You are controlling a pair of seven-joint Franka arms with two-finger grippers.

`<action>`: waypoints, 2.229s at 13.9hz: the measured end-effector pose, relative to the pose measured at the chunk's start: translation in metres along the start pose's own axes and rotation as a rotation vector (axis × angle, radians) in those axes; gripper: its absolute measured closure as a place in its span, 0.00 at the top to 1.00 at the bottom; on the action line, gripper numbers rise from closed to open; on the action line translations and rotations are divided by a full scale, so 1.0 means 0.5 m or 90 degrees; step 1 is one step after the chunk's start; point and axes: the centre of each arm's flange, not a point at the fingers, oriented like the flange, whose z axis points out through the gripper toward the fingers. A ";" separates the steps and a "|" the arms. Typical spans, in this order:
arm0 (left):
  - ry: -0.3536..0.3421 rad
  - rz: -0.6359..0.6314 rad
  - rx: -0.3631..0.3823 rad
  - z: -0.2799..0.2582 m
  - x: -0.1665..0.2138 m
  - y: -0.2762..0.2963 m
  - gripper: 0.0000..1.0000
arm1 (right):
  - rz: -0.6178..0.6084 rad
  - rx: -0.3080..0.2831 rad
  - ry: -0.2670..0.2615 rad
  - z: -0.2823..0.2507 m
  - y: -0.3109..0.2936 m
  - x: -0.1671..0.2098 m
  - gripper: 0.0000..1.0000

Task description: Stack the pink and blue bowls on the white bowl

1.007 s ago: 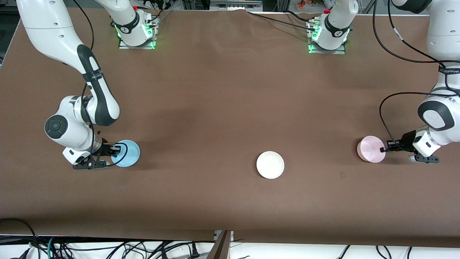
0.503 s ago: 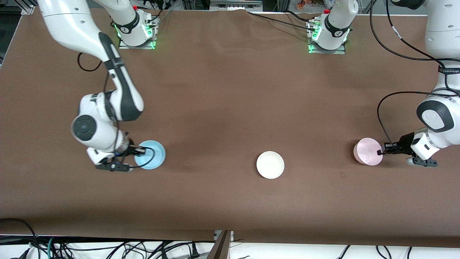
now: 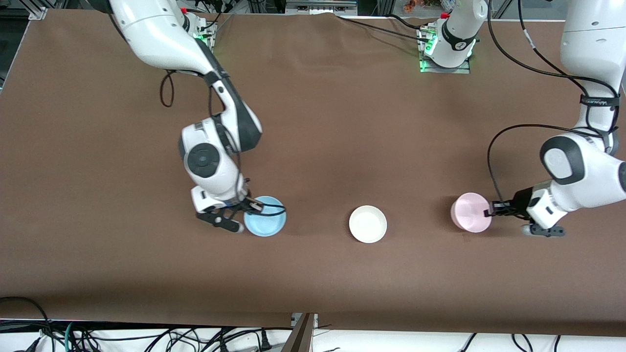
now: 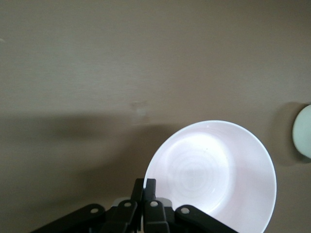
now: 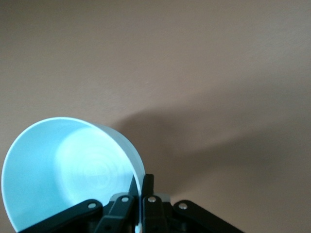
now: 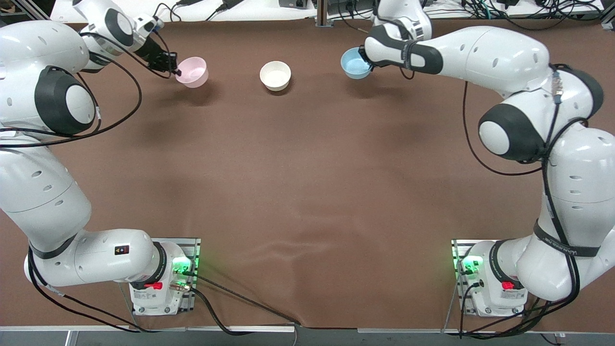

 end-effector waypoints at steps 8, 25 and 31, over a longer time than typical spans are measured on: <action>-0.003 -0.088 0.024 0.063 0.002 0.258 0.03 | 0.016 -0.002 0.013 0.010 0.011 0.035 0.03; 0.031 -0.055 0.052 0.219 -0.023 0.563 0.03 | 0.019 0.017 0.023 0.026 -0.041 0.010 0.03; 0.038 -0.055 0.052 0.241 -0.019 0.555 0.03 | 0.019 0.022 0.027 0.020 -0.044 0.012 0.03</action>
